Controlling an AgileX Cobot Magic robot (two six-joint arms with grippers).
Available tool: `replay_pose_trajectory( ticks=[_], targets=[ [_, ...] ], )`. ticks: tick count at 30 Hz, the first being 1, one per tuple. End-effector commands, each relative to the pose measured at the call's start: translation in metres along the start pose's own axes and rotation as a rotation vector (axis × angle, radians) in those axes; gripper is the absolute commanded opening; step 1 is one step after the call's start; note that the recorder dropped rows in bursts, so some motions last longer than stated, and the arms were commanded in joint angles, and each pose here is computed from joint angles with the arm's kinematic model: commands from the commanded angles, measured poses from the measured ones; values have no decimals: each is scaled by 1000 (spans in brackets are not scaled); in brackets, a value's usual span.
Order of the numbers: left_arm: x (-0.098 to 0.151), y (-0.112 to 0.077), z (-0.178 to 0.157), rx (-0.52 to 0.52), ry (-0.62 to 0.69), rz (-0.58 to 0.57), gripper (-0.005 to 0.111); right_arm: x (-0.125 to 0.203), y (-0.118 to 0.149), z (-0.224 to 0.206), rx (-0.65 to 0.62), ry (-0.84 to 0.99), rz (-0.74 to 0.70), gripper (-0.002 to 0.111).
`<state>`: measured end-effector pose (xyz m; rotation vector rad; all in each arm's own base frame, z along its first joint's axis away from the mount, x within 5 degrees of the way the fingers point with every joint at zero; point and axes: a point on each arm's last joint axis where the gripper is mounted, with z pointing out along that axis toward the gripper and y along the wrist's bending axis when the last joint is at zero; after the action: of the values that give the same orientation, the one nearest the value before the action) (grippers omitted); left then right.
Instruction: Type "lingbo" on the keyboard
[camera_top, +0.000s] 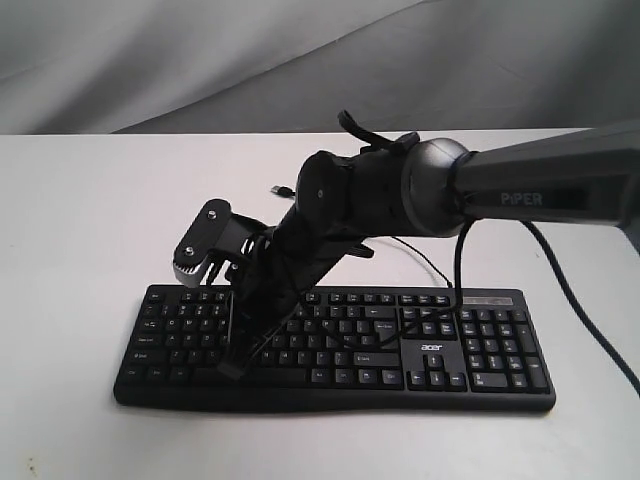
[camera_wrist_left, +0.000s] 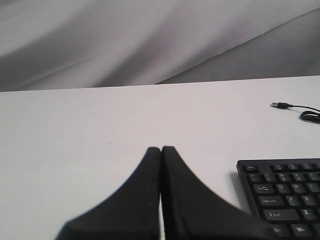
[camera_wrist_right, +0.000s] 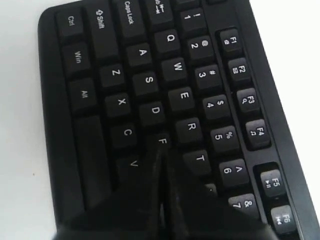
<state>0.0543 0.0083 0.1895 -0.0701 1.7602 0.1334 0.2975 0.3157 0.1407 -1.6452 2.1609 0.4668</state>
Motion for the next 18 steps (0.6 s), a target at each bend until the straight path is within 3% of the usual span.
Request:
replay_pose_trajectory(
  ticks=[1,18],
  targets=[
    [0,0,0,-2,-11,-3,1,-2,-1,1,7,-8,-10,0],
    [0,0,0,-2,-11,-3,1,1,-3,9,18,-5,-3,0]
  ],
)
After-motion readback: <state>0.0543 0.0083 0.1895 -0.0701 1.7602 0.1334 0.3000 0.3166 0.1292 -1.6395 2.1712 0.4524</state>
